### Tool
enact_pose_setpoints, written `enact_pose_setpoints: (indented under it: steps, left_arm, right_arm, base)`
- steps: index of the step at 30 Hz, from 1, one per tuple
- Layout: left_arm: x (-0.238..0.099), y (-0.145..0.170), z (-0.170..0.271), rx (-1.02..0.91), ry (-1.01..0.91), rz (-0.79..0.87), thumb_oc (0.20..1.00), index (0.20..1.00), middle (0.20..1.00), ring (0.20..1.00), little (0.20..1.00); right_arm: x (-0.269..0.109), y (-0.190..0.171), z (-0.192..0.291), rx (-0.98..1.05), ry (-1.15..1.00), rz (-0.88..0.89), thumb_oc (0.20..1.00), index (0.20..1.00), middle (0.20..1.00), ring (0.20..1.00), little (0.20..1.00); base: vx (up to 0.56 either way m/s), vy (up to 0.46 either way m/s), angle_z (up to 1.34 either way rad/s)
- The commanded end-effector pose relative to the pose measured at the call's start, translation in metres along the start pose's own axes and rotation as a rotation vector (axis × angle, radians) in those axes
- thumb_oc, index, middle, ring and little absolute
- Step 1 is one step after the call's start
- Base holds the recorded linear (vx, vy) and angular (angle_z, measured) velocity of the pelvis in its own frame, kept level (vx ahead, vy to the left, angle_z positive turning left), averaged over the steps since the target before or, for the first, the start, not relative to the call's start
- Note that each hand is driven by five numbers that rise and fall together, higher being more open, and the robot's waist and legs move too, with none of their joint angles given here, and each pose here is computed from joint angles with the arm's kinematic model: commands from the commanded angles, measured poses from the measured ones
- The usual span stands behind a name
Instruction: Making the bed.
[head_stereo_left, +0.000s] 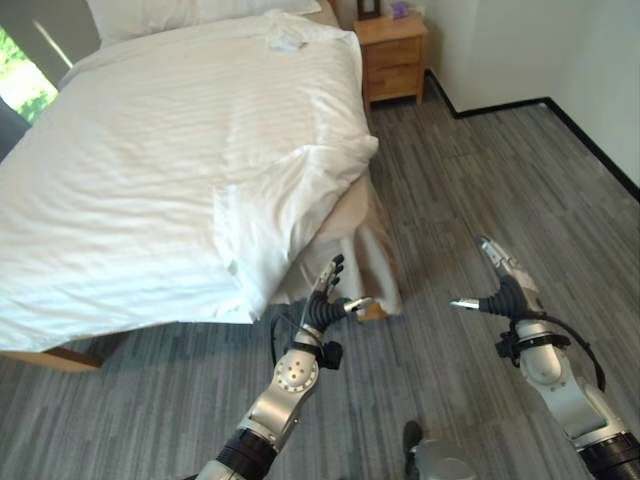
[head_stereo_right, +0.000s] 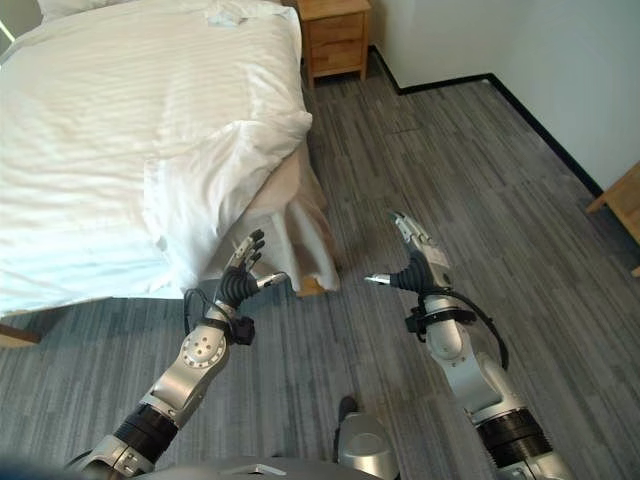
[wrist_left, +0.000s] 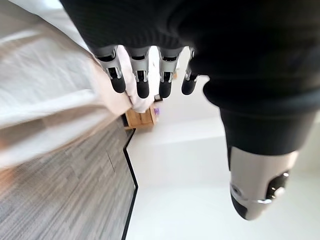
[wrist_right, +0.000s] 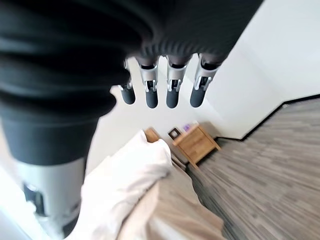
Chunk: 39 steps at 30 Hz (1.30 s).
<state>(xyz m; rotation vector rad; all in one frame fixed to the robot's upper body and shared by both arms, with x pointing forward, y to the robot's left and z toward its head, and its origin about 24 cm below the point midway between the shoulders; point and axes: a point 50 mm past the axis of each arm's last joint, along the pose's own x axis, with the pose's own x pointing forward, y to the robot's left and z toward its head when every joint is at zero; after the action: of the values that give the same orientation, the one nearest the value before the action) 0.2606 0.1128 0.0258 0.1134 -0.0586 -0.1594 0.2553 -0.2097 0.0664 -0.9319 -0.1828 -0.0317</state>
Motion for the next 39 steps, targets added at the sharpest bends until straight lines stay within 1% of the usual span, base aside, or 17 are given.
enact_pose_setpoints:
  steps: [1,3,6,12,14,17,20,23,27,30,34,39]
  left_arm:
    - [0.01,0.007,0.03,-0.04,-0.154,0.005,1.0,1.0,1.0,1.0,1.0]
    - [0.009,0.014,0.036,-0.025,-0.182,0.022,1.0,1.0,1.0,1.0,1.0]
    - [0.003,0.017,0.03,-0.024,-0.159,0.032,1.0,1.0,1.0,1.0,1.0]
    - [-0.011,0.027,0.008,-0.045,-0.047,0.077,1.0,1.0,1.0,1.0,1.0]
    - [-0.02,0.031,-0.005,-0.04,0.014,0.101,1.0,1.0,1.0,1.0,1.0]
    - [-0.022,0.037,-0.009,-0.012,0.039,0.105,1.0,1.0,1.0,1.0,1.0]
    - [-0.023,0.043,-0.009,0.015,0.04,0.111,1.0,1.0,1.0,1.0,1.0]
    - [-0.026,0.051,-0.013,0.031,0.061,0.13,1.0,1.0,1.0,1.0,1.0]
    - [-0.033,0.053,-0.022,0.011,0.101,0.123,1.0,1.0,1.0,1.0,1.0]
    - [-0.042,0.056,-0.032,0.0,0.152,0.101,1.0,1.0,1.0,1.0,1.0]
    - [-0.044,0.063,-0.032,-0.017,0.154,0.091,1.0,1.0,1.0,1.0,1.0]
    - [-0.052,0.065,-0.036,-0.039,0.177,0.077,1.0,1.0,1.0,1.0,1.0]
  right_arm:
    - [0.006,-0.019,0.007,-0.066,-0.062,-0.1,1.0,1.0,1.0,1.0,1.0]
    - [0.008,-0.025,0.008,-0.091,-0.075,-0.117,1.0,1.0,1.0,1.0,1.0]
    - [0.008,-0.025,0.006,-0.099,-0.074,-0.113,1.0,1.0,1.0,1.0,1.0]
    - [0.007,-0.025,0.0,-0.126,-0.042,-0.11,1.0,1.0,1.0,1.0,1.0]
    - [0.003,-0.019,0.001,-0.094,-0.034,-0.104,1.0,1.0,1.0,1.0,1.0]
    - [0.002,-0.013,0.001,-0.095,-0.027,-0.096,1.0,1.0,1.0,1.0,1.0]
    - [0.014,-0.016,0.013,-0.086,-0.076,-0.124,1.0,1.0,1.0,1.0,1.0]
    - [0.03,-0.026,0.032,-0.085,-0.156,-0.177,1.0,1.0,1.0,1.0,1.0]
    - [0.05,-0.041,0.049,-0.115,-0.221,-0.237,1.0,1.0,1.0,1.0,1.0]
    - [0.065,-0.05,0.039,-0.17,-0.167,-0.251,1.0,1.0,1.0,1.0,1.0]
    - [0.085,-0.057,0.028,-0.244,-0.099,-0.245,1.0,1.0,1.0,1.0,1.0]
    - [0.118,-0.057,0.014,-0.315,0.017,-0.182,1.0,1.0,1.0,1.0,1.0]
  base:
    - [0.28,-0.175,0.45]
    - [0.32,0.007,0.22]
    - [0.29,0.14,0.39]
    - [0.33,0.122,0.42]
    - [0.6,0.22,0.34]
    - [0.41,0.198,0.05]
    - [0.29,0.205,0.09]
    - [0.25,0.059,0.55]
    - [0.36,-0.024,0.65]
    - [0.42,-0.092,1.23]
    - [0.21,-0.08,0.86]
    - [0.14,-0.129,0.47]
